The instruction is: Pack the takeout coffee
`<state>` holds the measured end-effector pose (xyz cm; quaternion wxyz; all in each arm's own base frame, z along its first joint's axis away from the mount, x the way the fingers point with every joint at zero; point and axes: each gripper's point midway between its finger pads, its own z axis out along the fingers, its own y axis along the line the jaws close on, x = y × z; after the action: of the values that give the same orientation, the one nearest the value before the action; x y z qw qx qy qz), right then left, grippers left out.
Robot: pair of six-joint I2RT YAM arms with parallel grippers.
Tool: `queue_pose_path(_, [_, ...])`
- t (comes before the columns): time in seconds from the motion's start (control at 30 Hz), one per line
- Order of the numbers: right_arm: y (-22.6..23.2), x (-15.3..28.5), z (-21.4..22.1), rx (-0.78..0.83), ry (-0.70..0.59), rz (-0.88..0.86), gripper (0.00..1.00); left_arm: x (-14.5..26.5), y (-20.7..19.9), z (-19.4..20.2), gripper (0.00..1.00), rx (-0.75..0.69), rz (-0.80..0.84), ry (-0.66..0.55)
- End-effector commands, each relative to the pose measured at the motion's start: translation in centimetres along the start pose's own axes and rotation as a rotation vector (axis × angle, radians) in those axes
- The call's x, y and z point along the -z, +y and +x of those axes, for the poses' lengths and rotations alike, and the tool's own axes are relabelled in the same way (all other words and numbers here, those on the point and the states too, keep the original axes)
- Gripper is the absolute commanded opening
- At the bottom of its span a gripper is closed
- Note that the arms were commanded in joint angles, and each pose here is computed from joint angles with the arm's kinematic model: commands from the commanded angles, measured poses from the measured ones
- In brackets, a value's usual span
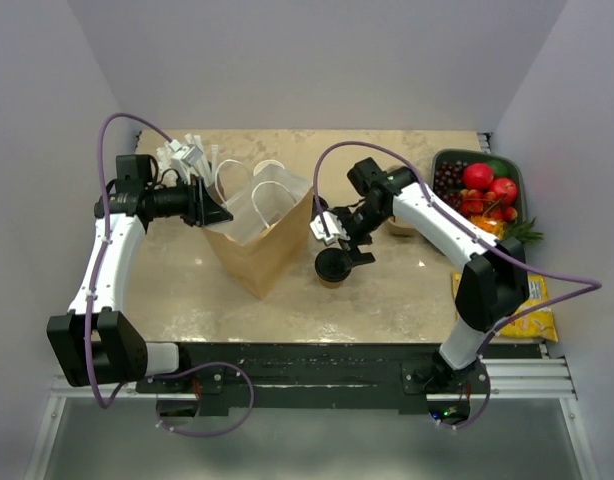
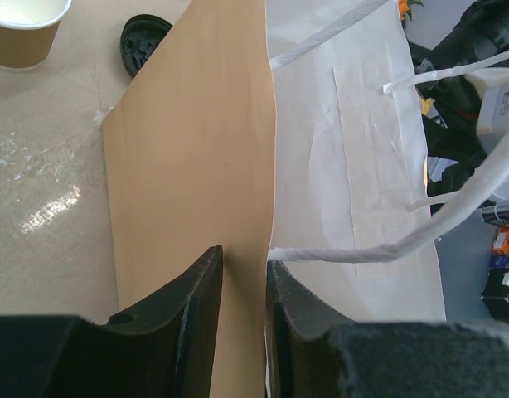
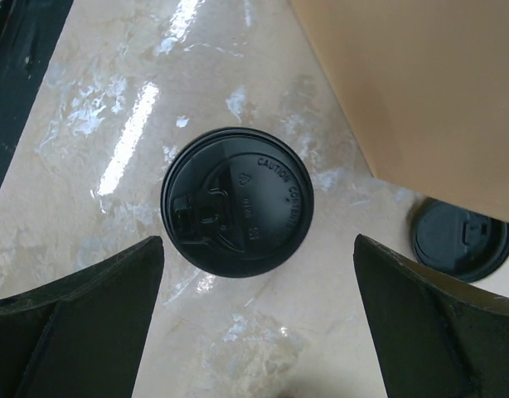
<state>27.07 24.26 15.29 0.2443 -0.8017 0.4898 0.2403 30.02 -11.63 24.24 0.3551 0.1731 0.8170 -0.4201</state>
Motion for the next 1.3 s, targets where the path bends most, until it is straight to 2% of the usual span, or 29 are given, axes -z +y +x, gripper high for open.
queue_pose_path(0.0, [0.5,-0.3,0.5,0.092,0.024,-0.057,0.99,0.5,-0.8,-0.3,0.31,-0.024,-0.004,-0.021])
queue_pose_path(0.37, [1.0,-1.8,1.3,0.101,0.028,-0.177,0.99,0.6,-0.5,0.2,0.31,-0.019,-0.018,-0.012])
queue_pose_path(1.27, [0.5,-3.4,1.3,0.05,0.059,-0.212,0.99,0.3,-0.1,0.5,0.31,0.004,-0.011,-0.01])
